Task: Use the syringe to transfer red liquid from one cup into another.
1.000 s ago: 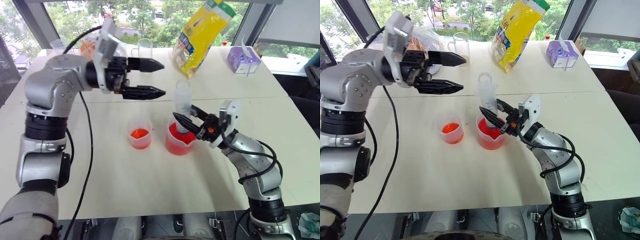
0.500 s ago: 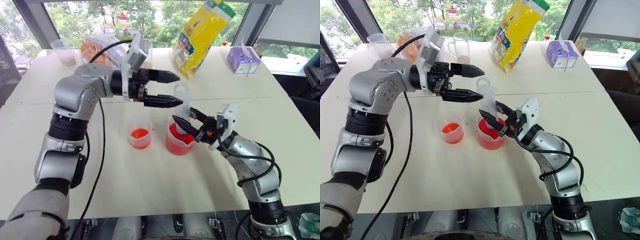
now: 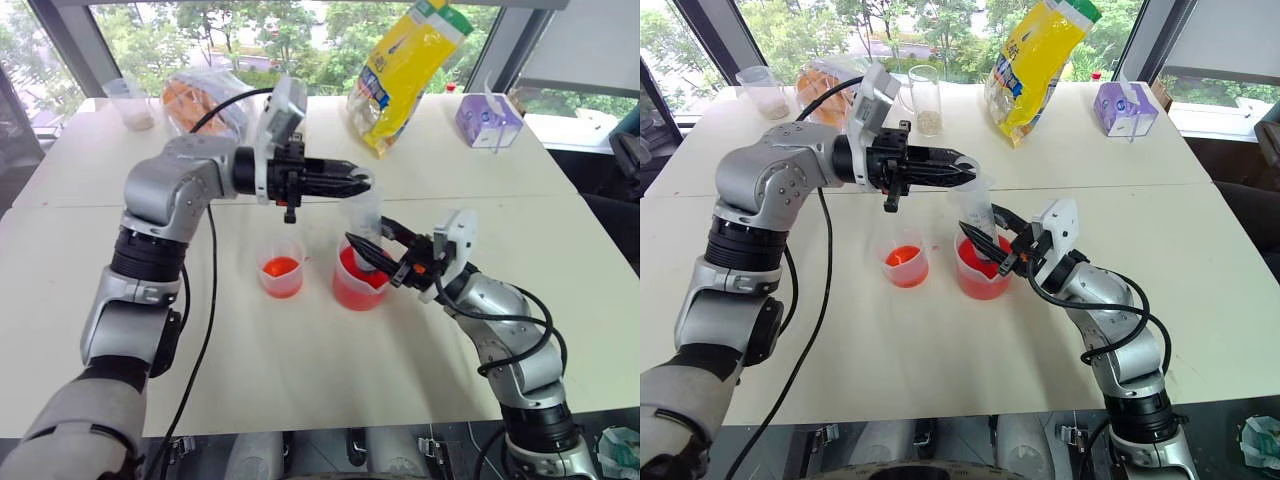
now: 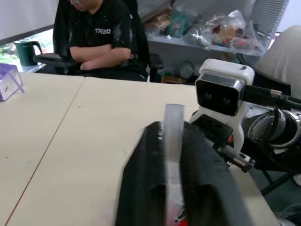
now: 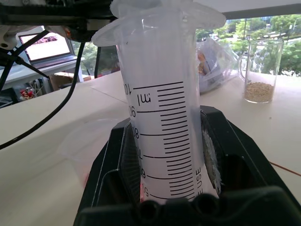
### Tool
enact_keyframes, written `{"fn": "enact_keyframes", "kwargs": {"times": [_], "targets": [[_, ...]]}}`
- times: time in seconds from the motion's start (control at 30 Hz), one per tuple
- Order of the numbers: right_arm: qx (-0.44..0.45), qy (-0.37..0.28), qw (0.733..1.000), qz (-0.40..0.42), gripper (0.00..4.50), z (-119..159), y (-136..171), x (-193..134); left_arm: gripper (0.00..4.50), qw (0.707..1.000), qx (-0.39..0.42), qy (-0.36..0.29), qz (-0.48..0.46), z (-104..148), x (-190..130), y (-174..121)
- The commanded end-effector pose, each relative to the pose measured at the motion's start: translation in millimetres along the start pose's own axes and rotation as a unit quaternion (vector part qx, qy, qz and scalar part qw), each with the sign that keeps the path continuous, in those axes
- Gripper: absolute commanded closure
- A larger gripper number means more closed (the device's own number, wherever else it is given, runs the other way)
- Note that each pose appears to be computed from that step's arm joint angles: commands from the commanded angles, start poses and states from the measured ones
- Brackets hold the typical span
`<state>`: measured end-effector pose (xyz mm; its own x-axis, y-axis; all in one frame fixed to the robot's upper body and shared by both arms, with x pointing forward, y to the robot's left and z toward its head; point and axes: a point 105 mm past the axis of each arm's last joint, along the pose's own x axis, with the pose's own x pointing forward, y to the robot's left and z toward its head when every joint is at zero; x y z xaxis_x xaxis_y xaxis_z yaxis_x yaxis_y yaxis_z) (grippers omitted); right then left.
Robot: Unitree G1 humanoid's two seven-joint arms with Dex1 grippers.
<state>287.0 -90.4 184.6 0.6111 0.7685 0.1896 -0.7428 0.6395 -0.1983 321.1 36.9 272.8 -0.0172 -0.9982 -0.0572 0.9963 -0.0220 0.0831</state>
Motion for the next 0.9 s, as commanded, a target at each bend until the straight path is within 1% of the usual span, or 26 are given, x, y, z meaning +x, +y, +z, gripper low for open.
{"fn": "enact_keyframes", "kwargs": {"times": [0.03,0.33,0.5,0.67,0.9], "targets": [[-0.003,0.002,1.0,0.011,3.07,3,6,-1,4.44,1.0,0.021,-0.01,-0.001,11,-1,-2],[0.02,0.014,1.0,0.017,3.07,-3,7,-1,4.44,0.998,0.048,-0.037,0.0,35,-3,-4],[0.042,0.036,0.998,0.026,3.07,-16,6,-1,4.44,0.996,0.067,-0.065,0.01,54,-7,-2],[0.057,0.053,0.996,0.041,3.07,-25,10,-3,4.44,0.994,0.077,-0.074,0.019,62,-10,-1],[0.066,0.063,0.995,0.045,3.07,-31,11,-6,4.44,0.992,0.086,-0.087,0.03,72,-15,3]]}}
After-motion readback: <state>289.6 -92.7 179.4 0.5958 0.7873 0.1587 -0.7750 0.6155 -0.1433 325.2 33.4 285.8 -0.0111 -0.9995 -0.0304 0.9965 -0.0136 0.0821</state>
